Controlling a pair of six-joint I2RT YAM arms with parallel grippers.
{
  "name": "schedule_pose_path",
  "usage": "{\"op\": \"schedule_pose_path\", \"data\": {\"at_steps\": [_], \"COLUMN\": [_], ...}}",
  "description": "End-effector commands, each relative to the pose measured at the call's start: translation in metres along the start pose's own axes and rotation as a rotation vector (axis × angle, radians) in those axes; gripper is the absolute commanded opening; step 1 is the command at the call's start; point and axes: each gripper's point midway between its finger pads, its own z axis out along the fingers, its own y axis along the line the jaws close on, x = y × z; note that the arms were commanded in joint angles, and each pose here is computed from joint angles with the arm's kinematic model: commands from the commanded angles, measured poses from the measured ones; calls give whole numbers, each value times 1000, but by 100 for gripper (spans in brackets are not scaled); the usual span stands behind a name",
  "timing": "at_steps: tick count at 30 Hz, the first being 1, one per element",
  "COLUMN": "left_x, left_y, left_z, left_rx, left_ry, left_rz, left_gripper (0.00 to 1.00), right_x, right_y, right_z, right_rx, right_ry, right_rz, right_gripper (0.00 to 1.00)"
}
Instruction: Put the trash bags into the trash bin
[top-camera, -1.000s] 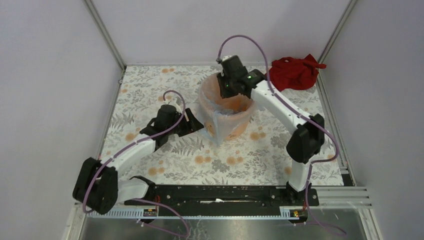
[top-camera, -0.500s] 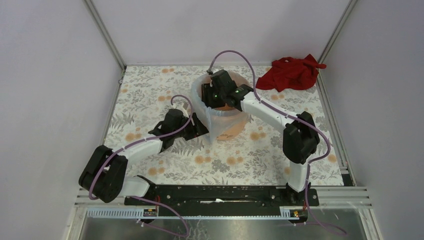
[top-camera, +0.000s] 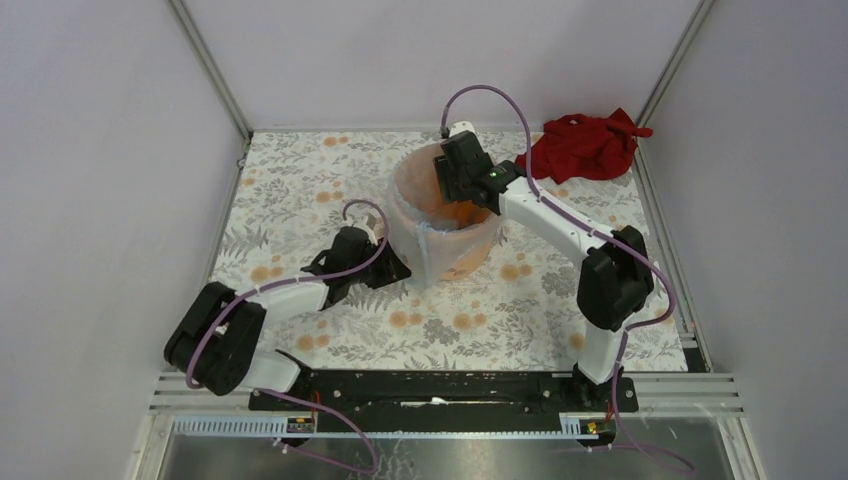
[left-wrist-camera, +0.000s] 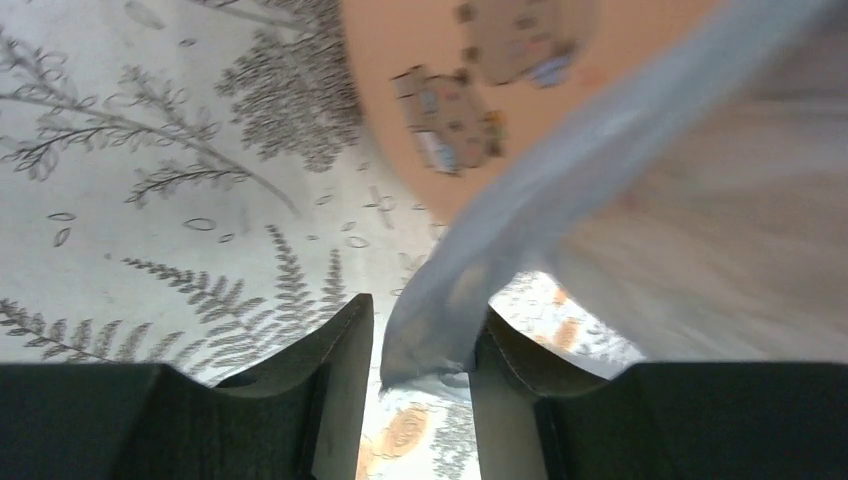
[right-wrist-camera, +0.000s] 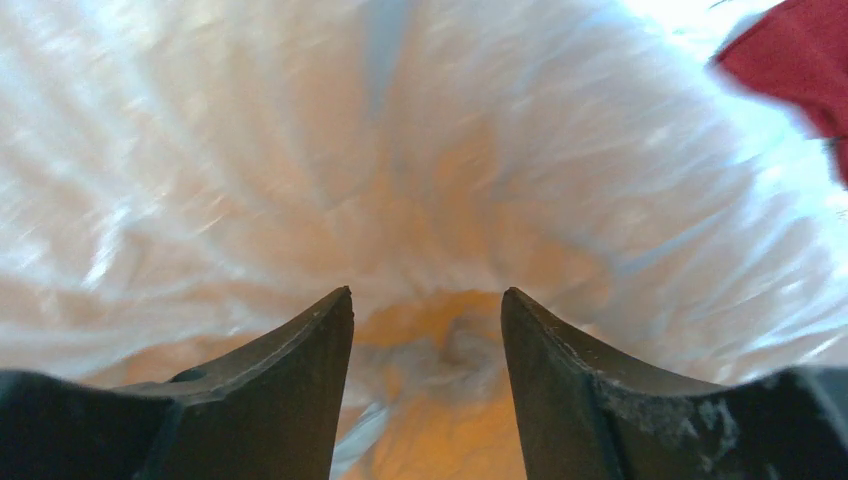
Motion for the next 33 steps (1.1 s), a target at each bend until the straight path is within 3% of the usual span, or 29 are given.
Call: {"op": "schedule_pose_path", "data": {"at_steps": [1, 3, 8, 11, 20, 24, 29, 33], "left_x": [7, 11, 18, 16, 5, 3, 0, 1], "left_y": [24, 32, 39, 33, -1, -3, 1, 3], "left_z": [14, 18, 15, 11, 2, 8, 9, 7], "left_rx": [-54, -70, -87, -72, 31, 35, 14, 9], "left_ry": [-9, 0, 6, 4, 7, 12, -5, -9], "left_rz": [-8, -18, -20, -14, 13, 15, 21, 25], "left_gripper": [39, 34, 34, 37, 45, 44, 44, 44], "right_x": [-33, -39, -57, -44, 24, 21, 9, 2], "right_y": [-29, -27, -16, -11, 22, 55, 111, 106], "right_z": [18, 22, 15, 14, 10, 26, 25, 20], "right_rx": [137, 135, 75, 49, -94, -187, -444, -451], "right_ry": [-107, -120, -161, -103, 22, 64, 54, 13], "right_rz": [-69, -67, -28, -29, 38, 37, 162, 173], "right_gripper": [60, 59, 58, 59, 74, 76, 82, 89]}}
